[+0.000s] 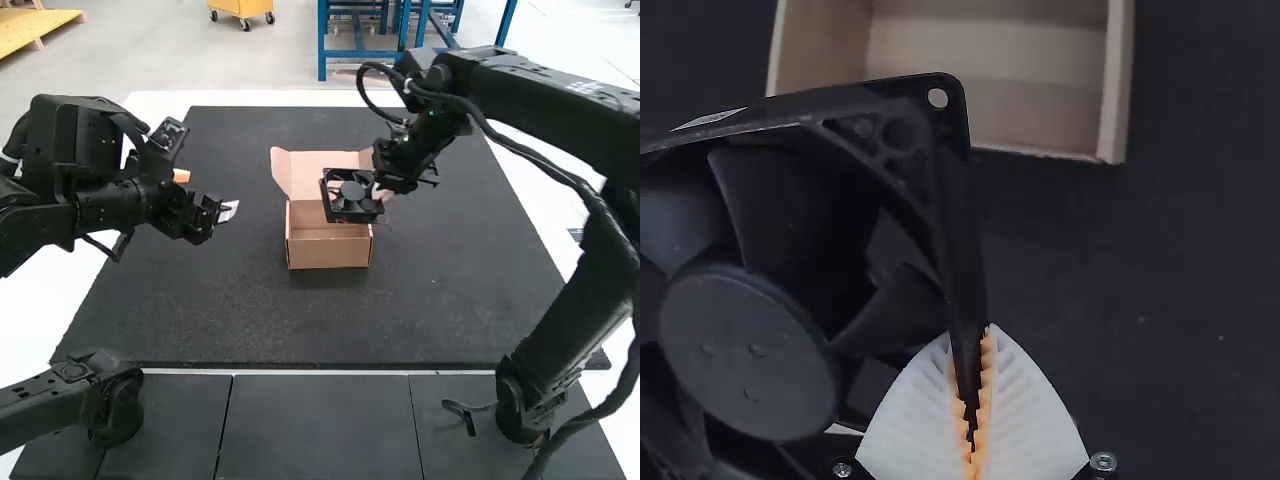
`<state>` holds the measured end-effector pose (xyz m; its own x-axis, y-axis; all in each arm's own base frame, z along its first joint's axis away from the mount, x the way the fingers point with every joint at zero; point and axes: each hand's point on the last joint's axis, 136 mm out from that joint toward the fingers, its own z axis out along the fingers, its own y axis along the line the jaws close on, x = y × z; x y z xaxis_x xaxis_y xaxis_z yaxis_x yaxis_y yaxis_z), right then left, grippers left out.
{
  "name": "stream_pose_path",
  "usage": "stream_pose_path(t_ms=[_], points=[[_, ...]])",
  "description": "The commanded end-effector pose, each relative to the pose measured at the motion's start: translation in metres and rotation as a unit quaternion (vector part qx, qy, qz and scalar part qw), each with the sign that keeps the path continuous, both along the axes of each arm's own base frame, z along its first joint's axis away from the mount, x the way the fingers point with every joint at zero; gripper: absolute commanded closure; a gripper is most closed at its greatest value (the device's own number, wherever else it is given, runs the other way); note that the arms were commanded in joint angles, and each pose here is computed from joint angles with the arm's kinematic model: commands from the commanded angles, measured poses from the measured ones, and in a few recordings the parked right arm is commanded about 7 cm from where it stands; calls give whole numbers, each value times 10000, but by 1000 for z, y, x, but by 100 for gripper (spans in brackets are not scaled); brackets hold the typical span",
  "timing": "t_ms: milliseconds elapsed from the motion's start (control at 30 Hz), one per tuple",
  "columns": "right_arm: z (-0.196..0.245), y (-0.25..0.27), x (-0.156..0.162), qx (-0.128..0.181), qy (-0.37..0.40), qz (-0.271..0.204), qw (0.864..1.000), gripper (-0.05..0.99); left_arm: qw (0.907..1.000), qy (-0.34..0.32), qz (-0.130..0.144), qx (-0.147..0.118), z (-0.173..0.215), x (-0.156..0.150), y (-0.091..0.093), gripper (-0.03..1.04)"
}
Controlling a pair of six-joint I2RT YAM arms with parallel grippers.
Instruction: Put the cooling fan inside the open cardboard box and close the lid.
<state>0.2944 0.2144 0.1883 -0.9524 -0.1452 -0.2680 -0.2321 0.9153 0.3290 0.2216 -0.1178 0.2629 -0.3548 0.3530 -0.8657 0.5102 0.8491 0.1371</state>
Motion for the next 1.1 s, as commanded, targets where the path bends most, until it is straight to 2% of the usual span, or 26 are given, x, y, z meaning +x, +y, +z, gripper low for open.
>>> stream_pose_path(t_ms=[0,167,433,1067], points=[[12,14,9,139,-117,19,9998,95,9999,-35,-35,-95,3,-3,-1,4],[0,21,27,-71,-123,97,9999,95,10000,5,-43,-72,0,-4,-1,4],[-13,35,54,-166,-71,206,9996,95,10000,49,-69,-39,-4,-5,-1,4],[-50,49,84,-443,65,236,9987,95,9999,62,-107,-31,-5,-6,-3,4]])
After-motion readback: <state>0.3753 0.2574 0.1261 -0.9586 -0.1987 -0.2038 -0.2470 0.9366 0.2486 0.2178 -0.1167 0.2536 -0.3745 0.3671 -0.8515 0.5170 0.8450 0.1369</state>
